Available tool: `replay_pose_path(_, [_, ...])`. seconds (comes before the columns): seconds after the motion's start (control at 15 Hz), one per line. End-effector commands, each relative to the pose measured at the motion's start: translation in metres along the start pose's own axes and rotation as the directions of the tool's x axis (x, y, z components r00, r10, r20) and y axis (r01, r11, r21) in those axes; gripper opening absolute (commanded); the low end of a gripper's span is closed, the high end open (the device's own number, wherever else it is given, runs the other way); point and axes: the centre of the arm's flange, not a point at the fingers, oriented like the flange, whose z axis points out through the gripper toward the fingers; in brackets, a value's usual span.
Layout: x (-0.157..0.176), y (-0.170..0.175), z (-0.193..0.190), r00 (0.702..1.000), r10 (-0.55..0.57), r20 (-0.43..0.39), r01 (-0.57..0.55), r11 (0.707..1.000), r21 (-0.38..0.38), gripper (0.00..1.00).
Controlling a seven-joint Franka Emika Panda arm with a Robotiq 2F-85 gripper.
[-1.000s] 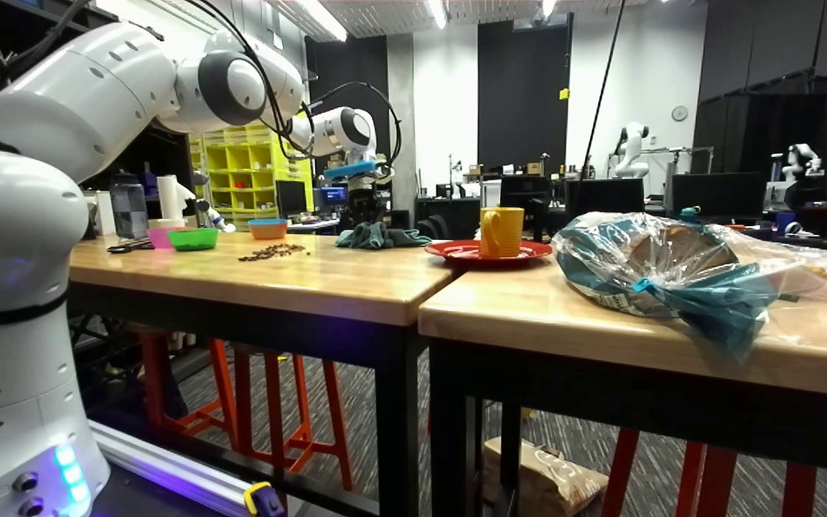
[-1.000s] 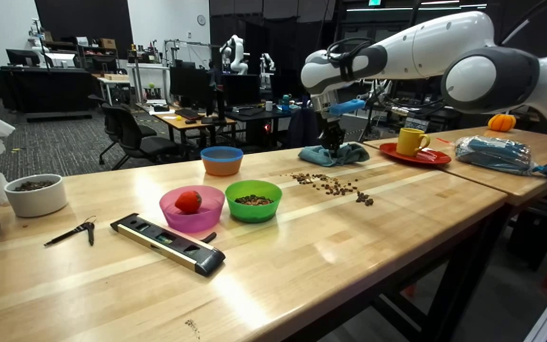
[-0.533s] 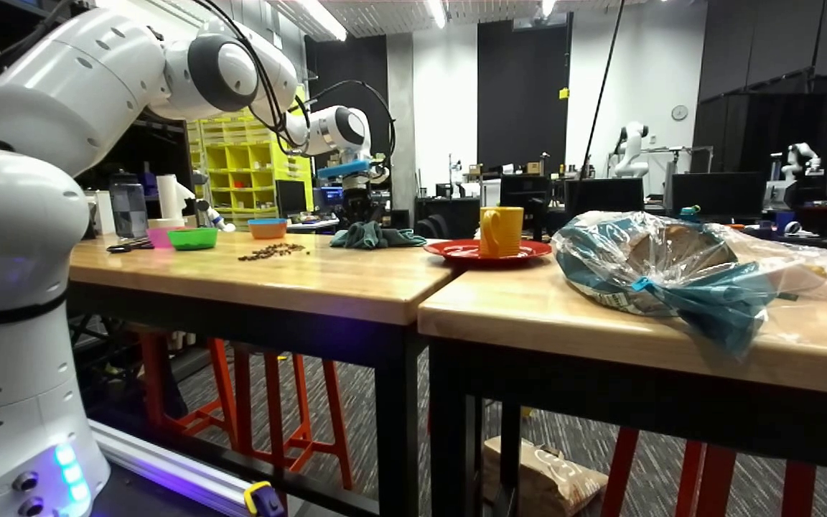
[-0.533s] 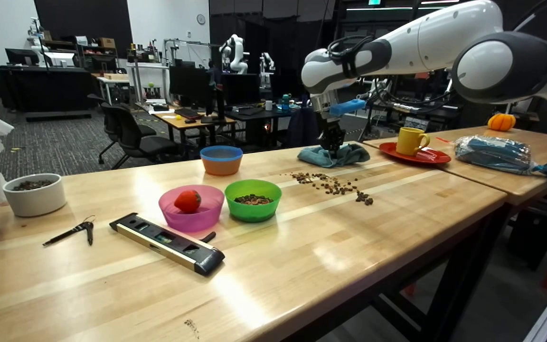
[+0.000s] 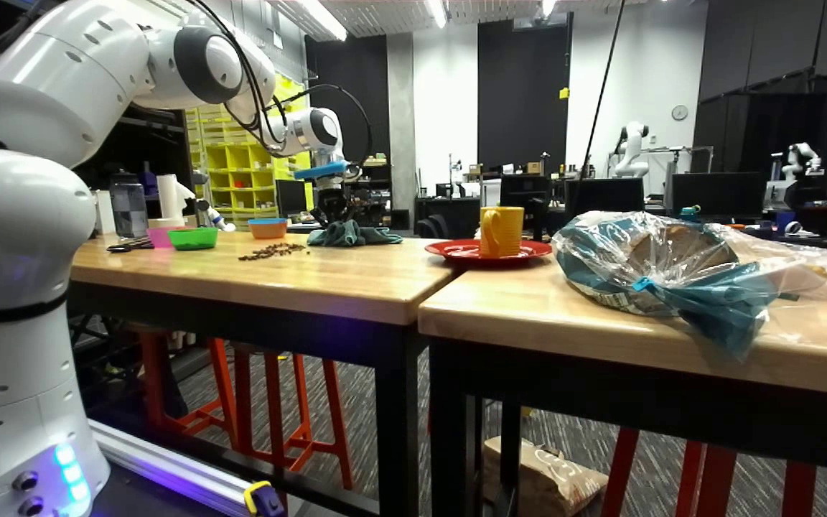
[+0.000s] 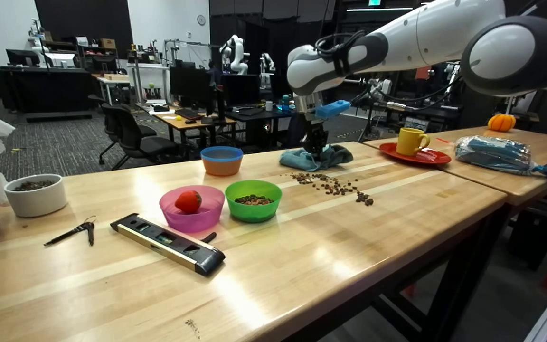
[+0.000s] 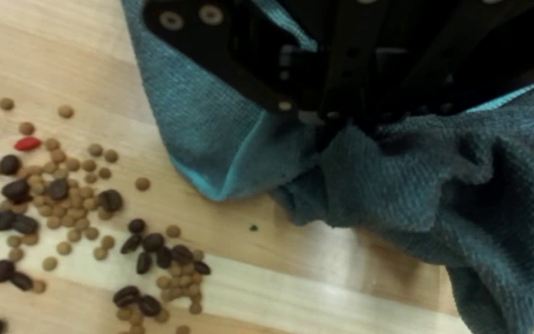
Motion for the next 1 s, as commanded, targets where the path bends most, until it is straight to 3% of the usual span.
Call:
replay_pose_path(0.0, [-0.004,-0.041,0.005,0.993,-0.107,-0.053,0.106,0.994,-0.034,0.02])
replay_pose_path(0.33, [0.006,-0.079,0.004,0.959,-0.27,-0.085,0.26,0.959,-0.113,0.02])
replay_pose_path(0.6, [0.006,-0.099,0.002,0.915,-0.394,-0.09,0.377,0.913,-0.155,0.02])
replay_pose_path(0.8, [0.001,-0.104,0.004,0.86,-0.502,-0.09,0.483,0.858,-0.174,0.02])
replay_pose_path(0.93, [-0.005,-0.103,0.007,0.807,-0.586,-0.077,0.564,0.802,-0.194,0.02])
